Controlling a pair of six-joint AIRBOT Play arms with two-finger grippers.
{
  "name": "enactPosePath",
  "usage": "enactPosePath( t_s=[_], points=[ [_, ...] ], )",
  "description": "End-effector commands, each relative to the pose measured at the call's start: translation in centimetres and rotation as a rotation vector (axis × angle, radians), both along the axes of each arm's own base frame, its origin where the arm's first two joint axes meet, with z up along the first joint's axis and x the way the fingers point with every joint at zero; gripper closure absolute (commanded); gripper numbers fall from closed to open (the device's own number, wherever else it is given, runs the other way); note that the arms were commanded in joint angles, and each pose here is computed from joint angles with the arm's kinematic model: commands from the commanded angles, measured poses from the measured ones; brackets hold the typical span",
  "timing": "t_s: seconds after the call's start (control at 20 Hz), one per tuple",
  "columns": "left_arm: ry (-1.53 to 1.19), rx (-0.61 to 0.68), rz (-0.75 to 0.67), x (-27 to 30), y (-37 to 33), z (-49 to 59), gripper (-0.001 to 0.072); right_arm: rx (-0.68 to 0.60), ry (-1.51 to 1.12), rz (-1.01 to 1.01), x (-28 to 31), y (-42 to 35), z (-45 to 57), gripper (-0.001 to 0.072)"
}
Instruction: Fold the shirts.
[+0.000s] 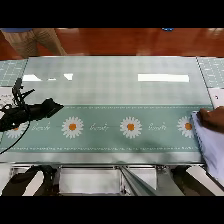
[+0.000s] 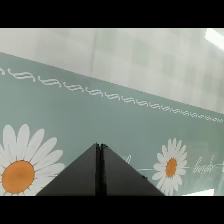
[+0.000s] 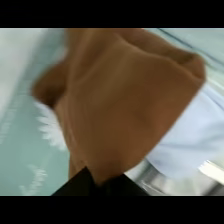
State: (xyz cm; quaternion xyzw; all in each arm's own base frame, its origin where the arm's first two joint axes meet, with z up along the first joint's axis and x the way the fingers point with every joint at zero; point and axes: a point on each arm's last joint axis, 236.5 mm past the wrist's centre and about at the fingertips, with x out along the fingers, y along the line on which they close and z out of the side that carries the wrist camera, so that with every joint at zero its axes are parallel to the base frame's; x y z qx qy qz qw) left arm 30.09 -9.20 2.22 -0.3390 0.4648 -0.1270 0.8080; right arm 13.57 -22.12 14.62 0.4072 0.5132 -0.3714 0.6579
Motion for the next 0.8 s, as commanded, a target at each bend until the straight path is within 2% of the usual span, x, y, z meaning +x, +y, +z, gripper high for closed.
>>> enactPosePath(
  t_s=[0.0, 0.05, 0.1, 0.2, 0.3, 0.35, 0.4, 0.45, 0.6, 0.7, 0.75],
  points=[
    [-0.010, -0.002, 0.004, 0.2, 0.0, 0.2, 0.0692, 0.093, 0.210, -0.152, -7.0, 2.6, -4.3, 0.0642],
    [-0.018, 0.006, -0.006, 0.2, 0.0, 0.2, 0.0692, 0.102, 0.215, -0.148, -6.9, 2.7, -4.5, 0.0423],
    [-0.023, 0.011, -0.012, 0.2, 0.0, 0.2, 0.0692, 0.091, 0.243, -0.141, -7.4, 2.5, -4.5, 0.0297],
    [-0.035, 0.017, 0.003, 0.6, 0.3, 0.3, 0.0692, 0.079, 0.270, -0.166, -8.1, 2.3, -4.5, 0.0295],
    [-0.062, 0.030, 0.033, 1.5, 0.9, 0.5, 0.0692, 0.104, 0.189, -0.144, -6.1, 2.7, -4.5, 0.0298],
    [-0.070, 0.032, 0.035, 1.9, 1.0, 0.9, 0.0692, 0.113, 0.110, -0.149, -4.2, 2.7, -4.3, 0.0346],
    [-0.080, 0.031, 0.031, 2.4, 1.0, 1.6, 0.0692, 0.126, -0.019, -0.128, -1.1, 2.9, -3.7, 0.0545],
    [-0.093, 0.029, 0.024, 3.1, 0.9, 2.4, 0.0692, 0.119, -0.192, -0.048, 3.3, 3.1, -2.5, 0.0683],
    [-0.191, 0.065, -0.059, 6.2, -0.4, 6.4, 0.0693, 0.013, -0.607, 0.226, 17.5, 7.2, 3.1, 0.0686],
    [-0.208, 0.152, -0.184, 8.1, -2.4, 7.4, 0.0693, -0.016, -0.701, 0.560, 24.7, 16.4, 3.9, 0.0687],
    [-0.179, 0.219, -0.252, 8.7, -3.4, 6.9, 0.0694, -0.035, -0.650, 0.725, 26.5, 20.8, 2.2, 0.0687]
  ],
)
